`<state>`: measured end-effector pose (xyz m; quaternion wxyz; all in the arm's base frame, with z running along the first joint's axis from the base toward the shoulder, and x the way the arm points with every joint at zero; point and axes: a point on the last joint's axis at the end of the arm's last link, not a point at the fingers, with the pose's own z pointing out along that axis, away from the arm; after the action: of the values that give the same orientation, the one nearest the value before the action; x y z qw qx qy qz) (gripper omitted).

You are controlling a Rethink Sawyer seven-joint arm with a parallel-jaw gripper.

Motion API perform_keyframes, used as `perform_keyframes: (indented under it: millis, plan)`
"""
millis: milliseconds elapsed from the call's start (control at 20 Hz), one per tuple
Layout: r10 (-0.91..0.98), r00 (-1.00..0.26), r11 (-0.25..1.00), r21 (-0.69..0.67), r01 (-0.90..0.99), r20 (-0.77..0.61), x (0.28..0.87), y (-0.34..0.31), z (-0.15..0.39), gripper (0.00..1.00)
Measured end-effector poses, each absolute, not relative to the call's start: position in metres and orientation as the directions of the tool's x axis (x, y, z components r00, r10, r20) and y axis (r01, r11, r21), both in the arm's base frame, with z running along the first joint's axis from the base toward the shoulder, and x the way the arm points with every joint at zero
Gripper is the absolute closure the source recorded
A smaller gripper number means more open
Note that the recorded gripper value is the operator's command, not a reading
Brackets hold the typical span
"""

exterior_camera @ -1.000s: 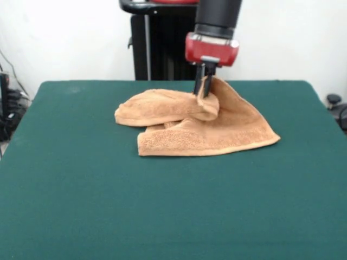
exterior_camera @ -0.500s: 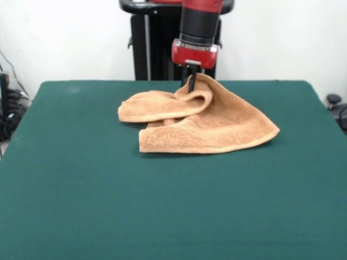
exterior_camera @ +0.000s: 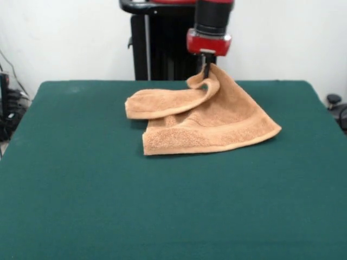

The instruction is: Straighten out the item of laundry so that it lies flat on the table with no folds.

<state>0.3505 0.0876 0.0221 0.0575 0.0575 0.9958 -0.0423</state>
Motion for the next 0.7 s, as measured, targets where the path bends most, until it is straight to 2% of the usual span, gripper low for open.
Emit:
perform_keyframes:
  millis: [700]
  plan:
    - [0.149, -0.976, 0.986, -0.047, 0.158, -0.156, 0.367, 0.167, 0.028, 1.0]
